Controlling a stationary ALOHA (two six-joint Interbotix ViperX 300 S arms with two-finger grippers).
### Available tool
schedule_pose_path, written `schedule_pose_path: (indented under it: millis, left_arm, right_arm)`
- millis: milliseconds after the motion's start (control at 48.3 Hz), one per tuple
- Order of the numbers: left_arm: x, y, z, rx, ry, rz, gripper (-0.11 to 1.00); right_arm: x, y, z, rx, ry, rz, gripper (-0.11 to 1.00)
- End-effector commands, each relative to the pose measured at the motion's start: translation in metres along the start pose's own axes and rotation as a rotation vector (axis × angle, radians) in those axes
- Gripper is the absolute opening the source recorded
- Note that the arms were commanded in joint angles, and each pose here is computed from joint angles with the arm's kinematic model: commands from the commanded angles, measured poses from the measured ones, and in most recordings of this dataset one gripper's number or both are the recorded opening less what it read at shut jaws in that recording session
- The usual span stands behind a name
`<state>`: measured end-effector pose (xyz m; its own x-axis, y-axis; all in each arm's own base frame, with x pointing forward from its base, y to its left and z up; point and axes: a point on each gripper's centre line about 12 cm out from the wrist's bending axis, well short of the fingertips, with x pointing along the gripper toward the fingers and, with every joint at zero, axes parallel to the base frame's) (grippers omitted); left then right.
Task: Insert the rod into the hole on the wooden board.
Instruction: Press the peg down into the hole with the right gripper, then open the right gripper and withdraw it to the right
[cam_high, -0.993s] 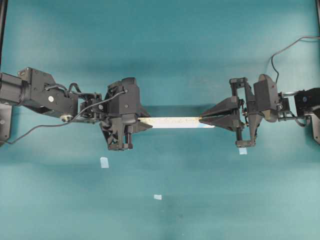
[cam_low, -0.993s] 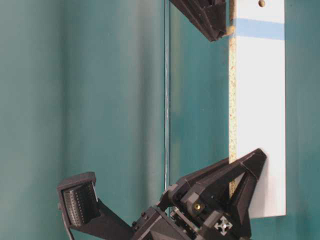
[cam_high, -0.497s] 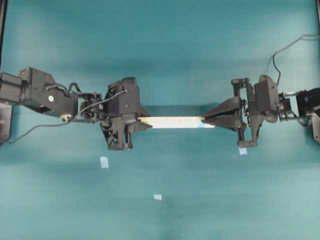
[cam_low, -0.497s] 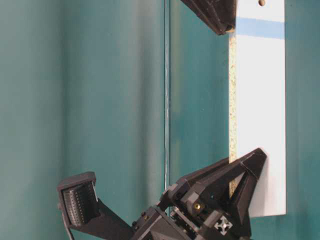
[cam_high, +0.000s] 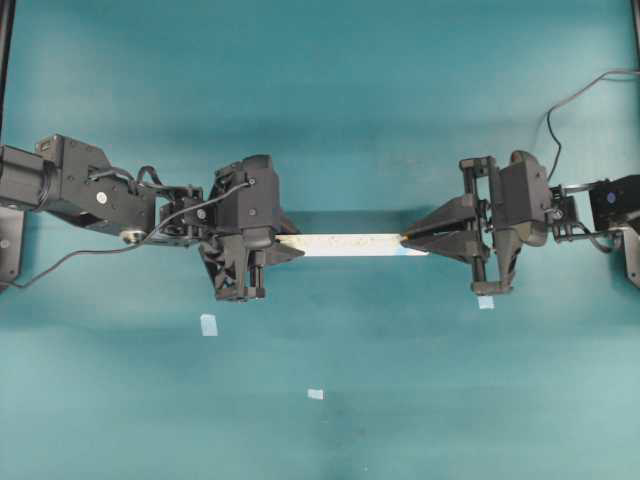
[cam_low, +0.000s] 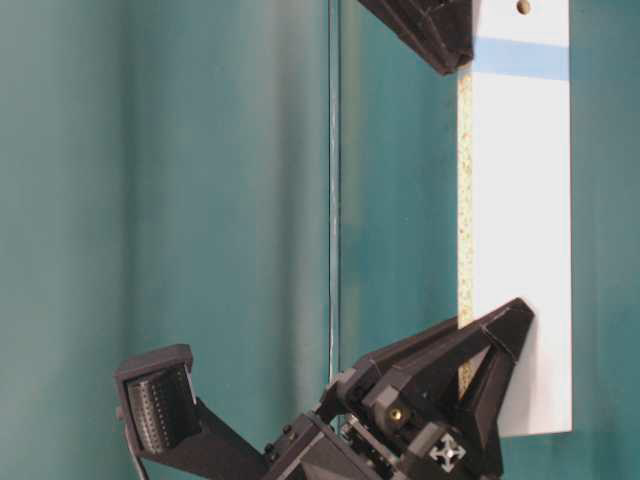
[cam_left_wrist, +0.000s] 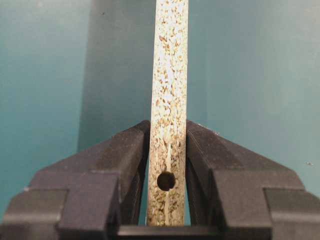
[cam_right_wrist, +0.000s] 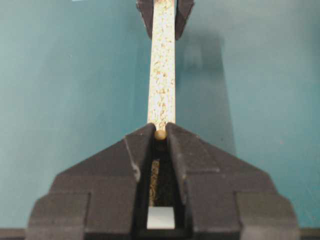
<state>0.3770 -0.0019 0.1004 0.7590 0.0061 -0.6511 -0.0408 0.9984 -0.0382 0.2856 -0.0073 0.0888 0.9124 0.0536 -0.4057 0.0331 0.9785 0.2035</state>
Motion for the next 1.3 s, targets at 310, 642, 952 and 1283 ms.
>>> schedule_pose_path:
  millis: [310,642,952,1283]
  left_arm:
    - [-0.003,-0.001,0.005,0.004,-0.017,-0.002,0.32]
    - [-0.004,-0.001,0.008,0.004,-0.023,-0.003,0.32]
    - [-0.003,0.0,0.006,0.004,-0.018,-0.001,0.32]
    - [-0.003,-0.001,0.006,0.005,-0.018,-0.003,0.32]
  right_arm:
    - [-0.007,-0.002,0.001,-0.005,0.126,-0.05,0.11]
    - [-0.007,-0.001,0.005,-0.006,0.126,-0.049,0.11]
    - [-0.008,0.004,0.021,-0.025,0.115,-0.046,0.85]
    - [-0.021,0.009,0.043,-0.034,0.06,-0.045,0.85]
